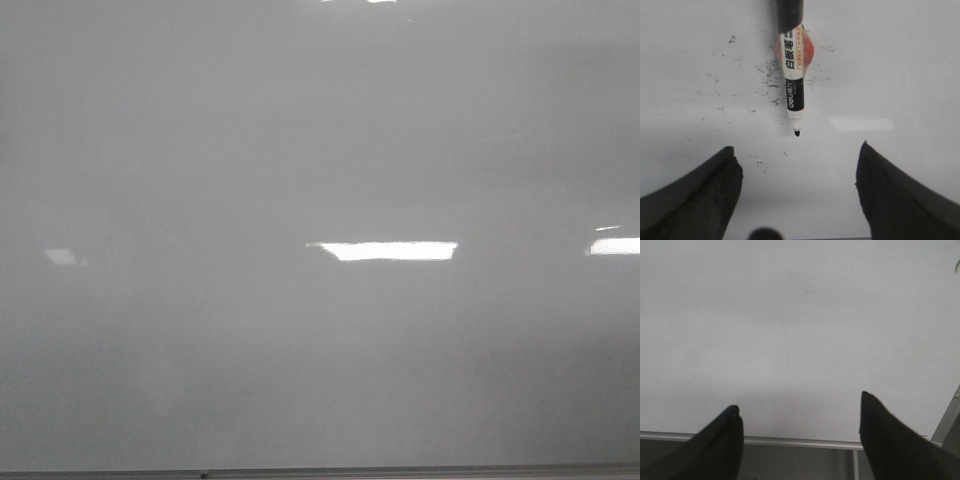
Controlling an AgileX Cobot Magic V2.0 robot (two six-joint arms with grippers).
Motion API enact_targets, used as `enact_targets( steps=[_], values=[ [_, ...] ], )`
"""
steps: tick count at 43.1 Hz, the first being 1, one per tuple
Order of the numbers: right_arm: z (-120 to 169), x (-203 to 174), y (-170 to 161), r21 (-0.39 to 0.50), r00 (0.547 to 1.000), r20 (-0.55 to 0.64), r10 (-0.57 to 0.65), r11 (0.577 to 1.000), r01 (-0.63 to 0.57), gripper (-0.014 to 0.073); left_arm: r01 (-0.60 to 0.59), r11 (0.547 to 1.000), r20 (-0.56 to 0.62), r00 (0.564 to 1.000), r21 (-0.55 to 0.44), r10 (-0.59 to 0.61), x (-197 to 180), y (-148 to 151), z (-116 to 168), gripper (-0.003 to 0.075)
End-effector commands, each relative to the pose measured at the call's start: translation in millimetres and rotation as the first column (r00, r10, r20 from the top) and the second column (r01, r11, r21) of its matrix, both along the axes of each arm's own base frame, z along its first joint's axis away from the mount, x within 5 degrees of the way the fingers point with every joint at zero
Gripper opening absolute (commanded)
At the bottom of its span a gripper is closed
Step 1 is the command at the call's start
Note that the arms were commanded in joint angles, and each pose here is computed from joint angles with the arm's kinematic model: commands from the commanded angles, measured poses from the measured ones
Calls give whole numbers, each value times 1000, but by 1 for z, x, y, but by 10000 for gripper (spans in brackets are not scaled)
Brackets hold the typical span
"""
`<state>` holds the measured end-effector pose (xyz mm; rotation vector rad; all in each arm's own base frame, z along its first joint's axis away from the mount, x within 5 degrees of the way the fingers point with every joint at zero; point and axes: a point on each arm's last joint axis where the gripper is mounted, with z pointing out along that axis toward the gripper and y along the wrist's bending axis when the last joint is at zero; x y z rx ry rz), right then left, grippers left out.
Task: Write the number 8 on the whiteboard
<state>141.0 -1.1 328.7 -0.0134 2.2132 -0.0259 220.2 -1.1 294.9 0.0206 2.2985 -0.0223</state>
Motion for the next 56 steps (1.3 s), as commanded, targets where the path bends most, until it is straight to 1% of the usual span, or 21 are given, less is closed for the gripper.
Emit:
enact_targets(
  steps=[1, 12, 22, 27, 31, 35, 39, 48, 52, 56],
  values=[
    [16, 3, -1, -9, 995, 98, 4, 1000, -3, 520, -15, 1000, 126, 992, -17, 17, 20, 0, 10, 473],
    [16, 3, -1, -9, 995, 101, 4, 1000, -3, 520, -25, 1000, 130, 991, -14, 26, 54, 1, -18, 421],
    [16, 3, -1, -9, 995, 101, 4, 1000, -3, 520, -31, 999, 155, 987, -11, 33, 74, 2, -35, 360],
    [16, 3, -1, -9, 995, 101, 4, 1000, -3, 520, -33, 999, 161, 986, -10, 34, 79, 2, -41, 314],
    [16, 3, -1, -9, 995, 101, 4, 1000, -3, 520, -34, 999, 158, 987, -10, 35, 81, 2, -43, 256],
    [16, 3, -1, -9, 995, 101, 4, 1000, -3, 520, -34, 999, 158, 987, -10, 35, 80, 2, -43, 171],
    [16, 3, -1, -9, 995, 101, 4, 1000, -3, 520, -33, 999, 153, 988, -10, 34, 78, 2, -41, 107],
    [18, 4, -1, -9, 993, 122, 4, 1000, -3, 520, -28, 1000, 130, 991, -12, 29, 64, 1, -27, -8],
    [20, 4, 0, -2, 992, 122, 4, 1000, -4, 520, -5, 1000, 104, 995, 14, 3, 56, 1, -15, -20],
    [23, 3, 2, 31, 993, 116, 4, 999, -8, 520, 55, 996, 42, 997, 68, -58, 47, -1, 1, -21]
  ],
)
